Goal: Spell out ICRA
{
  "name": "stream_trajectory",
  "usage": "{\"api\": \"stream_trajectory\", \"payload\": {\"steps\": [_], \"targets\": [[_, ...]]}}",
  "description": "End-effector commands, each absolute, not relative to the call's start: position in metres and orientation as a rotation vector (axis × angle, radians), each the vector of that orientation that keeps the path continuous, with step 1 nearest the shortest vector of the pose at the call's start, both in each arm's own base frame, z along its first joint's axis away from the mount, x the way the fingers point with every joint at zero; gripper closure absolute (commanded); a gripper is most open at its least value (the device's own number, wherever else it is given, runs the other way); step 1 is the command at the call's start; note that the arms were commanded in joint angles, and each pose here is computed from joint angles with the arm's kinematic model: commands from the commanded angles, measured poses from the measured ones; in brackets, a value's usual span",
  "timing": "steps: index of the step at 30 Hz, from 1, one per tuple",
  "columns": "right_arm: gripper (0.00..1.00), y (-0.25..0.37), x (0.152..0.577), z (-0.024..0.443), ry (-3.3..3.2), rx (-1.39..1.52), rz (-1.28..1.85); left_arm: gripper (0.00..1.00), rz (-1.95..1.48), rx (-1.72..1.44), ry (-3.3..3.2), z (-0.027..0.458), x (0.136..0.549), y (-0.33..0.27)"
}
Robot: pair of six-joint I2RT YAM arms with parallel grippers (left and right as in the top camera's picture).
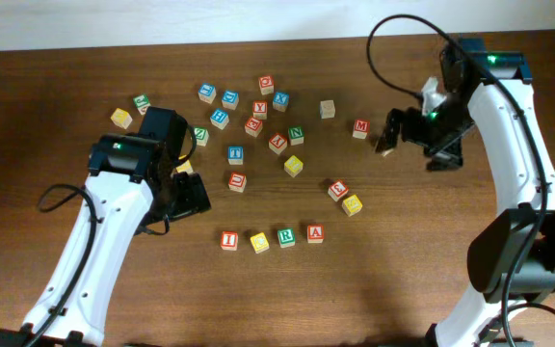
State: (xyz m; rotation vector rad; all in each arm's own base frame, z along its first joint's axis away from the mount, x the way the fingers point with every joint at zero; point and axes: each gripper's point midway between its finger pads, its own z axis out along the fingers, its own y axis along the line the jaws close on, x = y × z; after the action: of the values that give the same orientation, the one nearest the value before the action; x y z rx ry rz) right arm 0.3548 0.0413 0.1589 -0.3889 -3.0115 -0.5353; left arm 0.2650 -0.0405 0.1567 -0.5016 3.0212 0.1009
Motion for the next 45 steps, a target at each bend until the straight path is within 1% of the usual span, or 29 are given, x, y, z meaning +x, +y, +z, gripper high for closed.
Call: {"api": "stream_trajectory", "payload": {"steps": [1,4,8,10,11,13,15,19,20,21,23,24,25,26,28,29,30,31,32,33,35,36,37,38,39,43,45], "targets": [[0.12,0.065,0.33,0.175,-2.912,-0.208,-0.738,0.04,0.062,-0.443,3.047,0.155,0.263,-0.045],[0.14,0.065,0.31,0.198,-2.919,-0.2,-0.726,0.05,0.06,-0.443,3.045,0.155,0.264,-0.045],[0.14,0.061,0.279,0.259,-3.147,-0.124,-0.718,0.05,0.056,-0.443,3.037,0.156,0.266,-0.046],[0.02,0.055,0.25,0.289,-3.308,-0.061,-0.622,0.06,0.027,-0.44,3.014,0.156,0.273,-0.049],[0.02,0.054,0.24,0.295,-3.344,-0.039,-0.597,0.05,0.008,-0.438,2.998,0.156,0.277,-0.051],[0.02,0.058,0.215,0.302,-3.392,0.003,-0.602,0.03,-0.014,-0.435,2.97,0.157,0.284,-0.053],[0.02,0.059,0.193,0.296,-3.418,0.013,-0.612,0.03,-0.013,-0.435,2.965,0.158,0.286,-0.053],[0.02,0.059,0.19,0.284,-3.459,0.027,-0.622,0.03,-0.007,-0.436,2.965,0.157,0.285,-0.052],[0.02,0.06,0.194,0.284,-3.462,0.029,-0.631,0.01,-0.007,-0.436,2.965,0.157,0.285,-0.052],[0.02,0.062,0.199,0.285,-3.47,0.038,-0.652,0.01,0.001,-0.436,2.963,0.157,0.286,-0.051],[0.02,0.064,0.209,0.282,-3.464,0.043,-0.677,0.05,0.015,-0.437,2.959,0.158,0.286,-0.049],[0.02,0.064,0.215,0.273,-3.447,0.037,-0.673,0.09,0.036,-0.437,2.954,0.158,0.286,-0.047],[0.02,0.064,0.218,0.267,-3.431,0.029,-0.67,0.09,0.04,-0.437,2.955,0.157,0.286,-0.046],[0.02,0.064,0.221,0.249,-3.371,-0.042,-0.663,0.1,0.041,-0.423,2.955,0.157,0.287,-0.046],[0.02,0.066,0.223,0.222,-3.277,-0.144,-0.666,0.21,0.046,-0.343,2.965,0.155,0.29,-0.047],[0.02,0.07,0.224,0.212,-3.232,-0.165,-0.697,0.28,0.049,-0.342,2.969,0.154,0.29,-0.047],[0.02,0.076,0.226,0.203,-3.187,-0.166,-0.749,0.33,0.051,-0.343,2.973,0.152,0.291,-0.047],[0.02,0.086,0.23,0.19,-3.121,-0.17,-0.831,0.4,0.055,-0.344,2.981,0.148,0.294,-0.048],[0.02,0.092,0.234,0.18,-3.074,-0.175,-0.882,0.41,0.059,-0.345,2.99,0.144,0.296,-0.048],[0.01,0.096,0.237,0.166,-3.02,-0.19,-0.905,0.47,0.07,-0.346,3.011,0.137,0.296,-0.048],[0.17,0.096,0.239,0.149,-2.969,-0.211,-0.886,0.62,0.086,-0.346,3.051,0.127,0.295,-0.049],[0.36,0.097,0.241,0.134,-2.922,-0.224,-0.867,0.79,0.097,-0.349,3.093,0.115,0.292,-0.05],[0.53,0.099,0.242,0.125,-2.891,-0.221,-0.852,0.87,0.107,-0.351,3.125,0.107,0.29,-0.05],[0.67,0.101,0.243,0.12,-2.874,-0.215,-0.844,0.92,0.117,-0.352,3.142,0.101,0.288,-0.05],[0.96,0.11,0.244,0.108,-2.842,-0.176,-0.826,1.0,0.139,-0.353,3.184,0.09,0.282,-0.049],[0.96,0.136,0.251,0.085,-2.856,-0.011,-0.782,1.0,0.139,-0.328,3.256,0.07,0.267,-0.055],[0.96,0.126,0.259,0.068,-2.935,-0.111,-0.546,1.0,0.161,-0.296,3.29,0.059,0.255,-0.058]]}}
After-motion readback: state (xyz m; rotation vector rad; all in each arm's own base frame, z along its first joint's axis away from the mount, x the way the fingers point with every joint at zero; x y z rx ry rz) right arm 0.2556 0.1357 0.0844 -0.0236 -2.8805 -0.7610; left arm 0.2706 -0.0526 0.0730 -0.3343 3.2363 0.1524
